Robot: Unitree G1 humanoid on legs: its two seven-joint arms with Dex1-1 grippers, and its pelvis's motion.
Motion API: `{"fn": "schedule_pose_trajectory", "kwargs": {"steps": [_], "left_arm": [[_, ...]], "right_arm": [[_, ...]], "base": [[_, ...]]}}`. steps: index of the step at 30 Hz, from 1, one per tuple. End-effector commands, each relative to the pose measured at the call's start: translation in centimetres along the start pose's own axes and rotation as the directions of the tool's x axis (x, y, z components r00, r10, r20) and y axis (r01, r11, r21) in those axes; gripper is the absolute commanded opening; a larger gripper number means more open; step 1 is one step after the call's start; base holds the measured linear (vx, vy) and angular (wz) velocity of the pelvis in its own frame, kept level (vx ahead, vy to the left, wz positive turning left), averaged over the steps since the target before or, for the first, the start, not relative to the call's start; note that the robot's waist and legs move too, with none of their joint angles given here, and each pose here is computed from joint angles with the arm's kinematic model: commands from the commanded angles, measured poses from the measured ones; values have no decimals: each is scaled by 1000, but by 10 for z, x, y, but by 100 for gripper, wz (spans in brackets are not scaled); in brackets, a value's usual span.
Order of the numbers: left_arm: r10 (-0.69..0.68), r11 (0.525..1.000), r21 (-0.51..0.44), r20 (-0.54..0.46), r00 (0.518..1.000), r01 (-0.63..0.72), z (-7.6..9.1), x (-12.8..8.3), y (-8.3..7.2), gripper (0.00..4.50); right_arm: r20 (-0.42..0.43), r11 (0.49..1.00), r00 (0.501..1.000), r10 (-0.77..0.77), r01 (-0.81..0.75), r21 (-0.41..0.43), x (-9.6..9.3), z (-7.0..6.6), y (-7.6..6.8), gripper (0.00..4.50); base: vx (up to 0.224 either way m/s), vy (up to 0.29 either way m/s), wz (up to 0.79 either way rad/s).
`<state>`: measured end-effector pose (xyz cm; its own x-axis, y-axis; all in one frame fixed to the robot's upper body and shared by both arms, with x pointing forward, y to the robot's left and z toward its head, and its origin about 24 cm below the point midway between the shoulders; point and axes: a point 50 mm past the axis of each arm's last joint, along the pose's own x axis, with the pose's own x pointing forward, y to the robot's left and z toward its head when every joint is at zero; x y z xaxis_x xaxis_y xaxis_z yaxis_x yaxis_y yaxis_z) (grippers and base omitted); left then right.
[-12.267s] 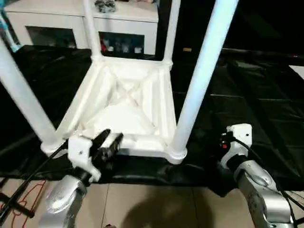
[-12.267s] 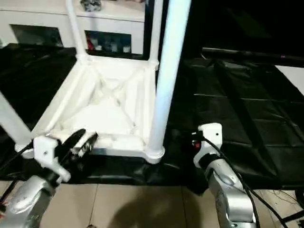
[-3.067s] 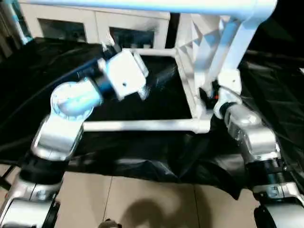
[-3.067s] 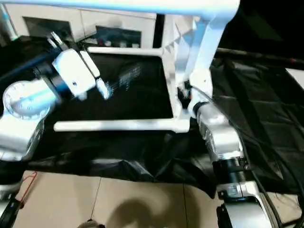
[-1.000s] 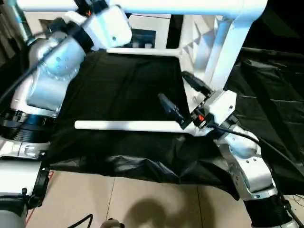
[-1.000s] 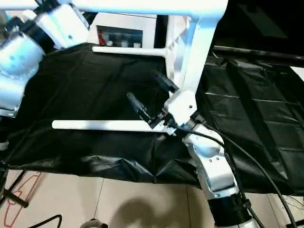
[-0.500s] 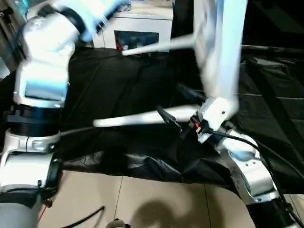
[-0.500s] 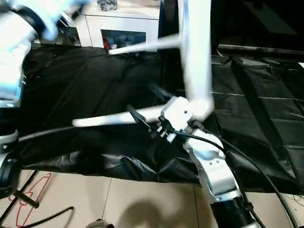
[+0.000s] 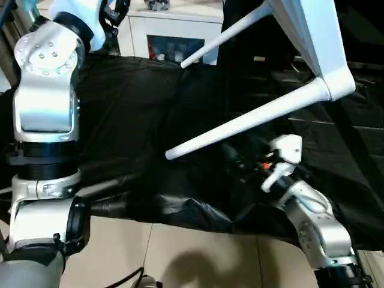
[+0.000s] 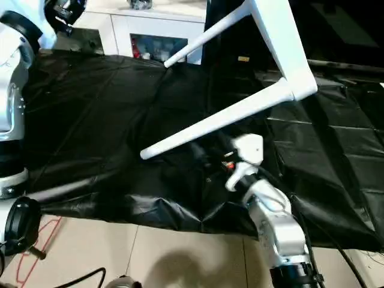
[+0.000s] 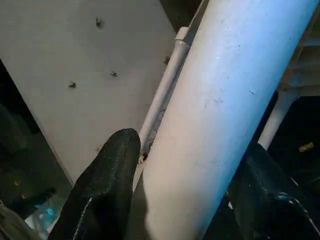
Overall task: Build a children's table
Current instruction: Flip table
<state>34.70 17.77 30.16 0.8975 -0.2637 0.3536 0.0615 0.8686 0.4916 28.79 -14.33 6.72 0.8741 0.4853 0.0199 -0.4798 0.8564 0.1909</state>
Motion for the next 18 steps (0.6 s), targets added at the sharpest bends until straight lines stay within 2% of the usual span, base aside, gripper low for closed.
{"fn": "schedule_pose_trajectory", "kwargs": {"steps": [1,3,4,7,10,18], "left_arm": [[-43,992,-120,-60,997,36,-18,-1,-11,241],[-40,993,-118,-64,997,33,-18,-1,-11,241],[-38,993,-116,-66,997,31,-19,-2,-11,241],[-36,993,-116,-70,997,28,-20,-4,-11,241],[-32,993,-114,-79,996,23,-22,-6,-11,241],[4,994,-105,-105,994,-15,-28,-12,-7,240]], "right_arm": [[2,998,999,-34,34,54,7,3,-4,450],[14,995,999,-52,50,86,17,6,-5,450],[46,989,995,-84,78,125,27,12,-7,450],[78,983,992,-99,86,162,35,17,-9,450],[101,975,989,-111,89,205,44,19,-14,414],[143,974,989,-45,12,228,48,28,-11,335]], "base": [[0,0,0],[0,0,0],[0,0,0],[0,0,0],[0,0,0],[0,0,0]]}}
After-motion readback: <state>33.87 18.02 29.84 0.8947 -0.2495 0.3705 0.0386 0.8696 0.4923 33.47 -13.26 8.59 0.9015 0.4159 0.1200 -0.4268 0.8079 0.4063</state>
